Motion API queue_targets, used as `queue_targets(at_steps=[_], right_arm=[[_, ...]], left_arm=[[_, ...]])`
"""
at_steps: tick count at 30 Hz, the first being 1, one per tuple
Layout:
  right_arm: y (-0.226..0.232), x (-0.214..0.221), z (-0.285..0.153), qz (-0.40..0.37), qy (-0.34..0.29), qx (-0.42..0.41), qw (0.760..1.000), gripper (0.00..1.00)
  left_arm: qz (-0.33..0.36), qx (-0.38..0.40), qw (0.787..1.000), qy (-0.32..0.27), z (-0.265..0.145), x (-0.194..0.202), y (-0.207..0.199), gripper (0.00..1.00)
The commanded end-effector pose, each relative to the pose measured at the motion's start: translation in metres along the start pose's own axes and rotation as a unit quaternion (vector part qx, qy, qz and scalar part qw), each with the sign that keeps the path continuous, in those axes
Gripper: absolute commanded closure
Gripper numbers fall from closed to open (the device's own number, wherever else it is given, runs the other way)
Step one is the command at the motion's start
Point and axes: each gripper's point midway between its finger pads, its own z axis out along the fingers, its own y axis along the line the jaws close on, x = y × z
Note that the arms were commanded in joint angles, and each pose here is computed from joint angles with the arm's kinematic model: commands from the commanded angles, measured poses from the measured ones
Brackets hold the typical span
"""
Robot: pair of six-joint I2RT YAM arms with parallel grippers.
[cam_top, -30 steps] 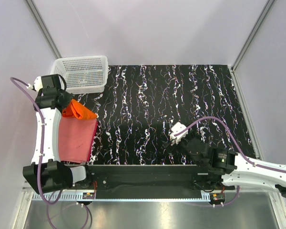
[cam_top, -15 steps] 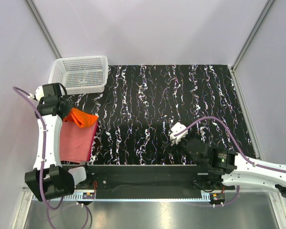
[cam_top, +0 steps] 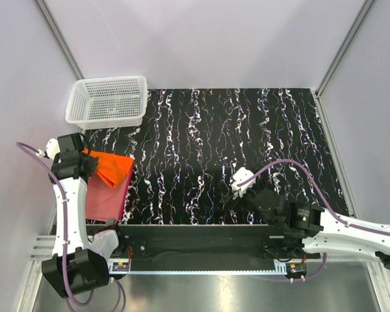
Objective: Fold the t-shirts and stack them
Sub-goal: Neatly place the folded tshirt to the corner
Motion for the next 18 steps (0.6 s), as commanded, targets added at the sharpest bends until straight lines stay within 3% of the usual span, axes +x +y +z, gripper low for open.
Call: queue_targets(at_steps=[1, 9, 18], right_arm=[[0.002, -0.010, -0.003, 0.008, -0.016, -0.012, 1.000, 0.02], [0.005, -0.009, -0.003, 0.008, -0.014, -0.019, 1.000, 0.02], [0.005, -0.009, -0.003, 0.010, -0.014, -0.020, 1.000, 0.02]], left_arm=[[-0.015, -0.018, 1.000, -0.020, -0.002, -0.005, 0.013, 1.00], [-0.018, -0.085, 0.996, 0.010, 0.009, 0.015, 0.048, 1.00], [-0.025, -0.107, 0.994, -0.006, 0.004, 0.017, 0.071, 1.00]])
